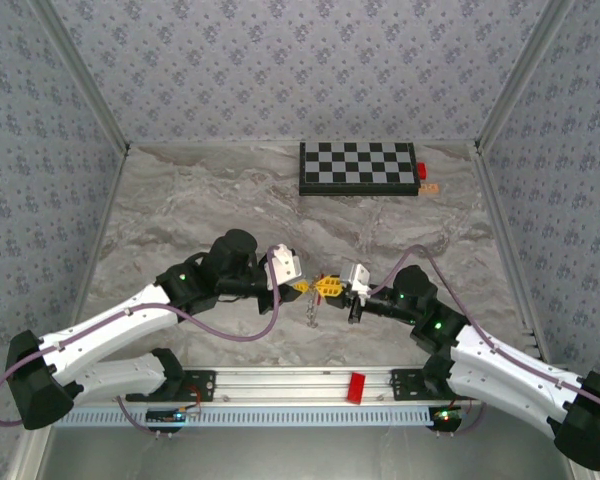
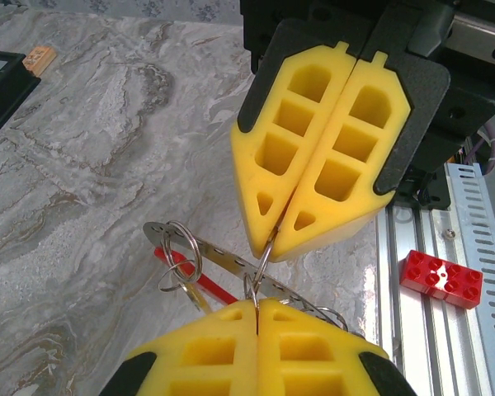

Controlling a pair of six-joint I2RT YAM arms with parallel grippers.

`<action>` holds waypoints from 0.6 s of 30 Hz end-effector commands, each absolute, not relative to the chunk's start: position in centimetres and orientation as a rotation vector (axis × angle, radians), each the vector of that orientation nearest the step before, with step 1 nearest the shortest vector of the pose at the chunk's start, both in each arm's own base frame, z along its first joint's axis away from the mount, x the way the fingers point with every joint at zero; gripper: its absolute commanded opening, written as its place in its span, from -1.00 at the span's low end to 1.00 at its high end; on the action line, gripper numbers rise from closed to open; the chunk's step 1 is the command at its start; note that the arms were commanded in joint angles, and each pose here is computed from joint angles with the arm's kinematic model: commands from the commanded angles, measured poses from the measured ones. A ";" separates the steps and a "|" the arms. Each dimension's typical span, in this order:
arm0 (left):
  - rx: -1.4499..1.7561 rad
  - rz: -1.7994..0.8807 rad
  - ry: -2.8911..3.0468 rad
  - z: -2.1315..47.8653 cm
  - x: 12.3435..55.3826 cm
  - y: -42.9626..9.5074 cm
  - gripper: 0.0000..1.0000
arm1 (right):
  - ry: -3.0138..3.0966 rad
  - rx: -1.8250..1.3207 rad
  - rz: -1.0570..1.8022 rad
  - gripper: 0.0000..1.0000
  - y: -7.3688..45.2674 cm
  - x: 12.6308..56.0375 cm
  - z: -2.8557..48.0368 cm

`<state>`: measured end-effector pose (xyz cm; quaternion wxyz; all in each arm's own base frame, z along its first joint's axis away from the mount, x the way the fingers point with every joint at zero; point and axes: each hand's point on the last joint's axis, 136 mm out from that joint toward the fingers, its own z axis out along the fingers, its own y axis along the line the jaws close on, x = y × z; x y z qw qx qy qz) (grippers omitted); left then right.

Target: Put the keys on the keyring

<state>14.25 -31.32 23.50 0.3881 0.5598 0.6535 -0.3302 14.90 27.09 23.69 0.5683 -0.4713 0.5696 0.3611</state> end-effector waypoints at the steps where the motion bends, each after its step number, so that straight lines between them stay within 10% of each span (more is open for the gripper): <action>1: 1.420 -0.880 1.564 26.2 13.6 -31.9 -1.00 | 1.330 -1.098 0.827 -1.00 27.1 15.2 24.4; 18: 1.437 -0.851 1.580 25.7 13.8 -32.1 -1.00 | 1.395 -1.043 0.804 -1.00 26.6 16.3 24.3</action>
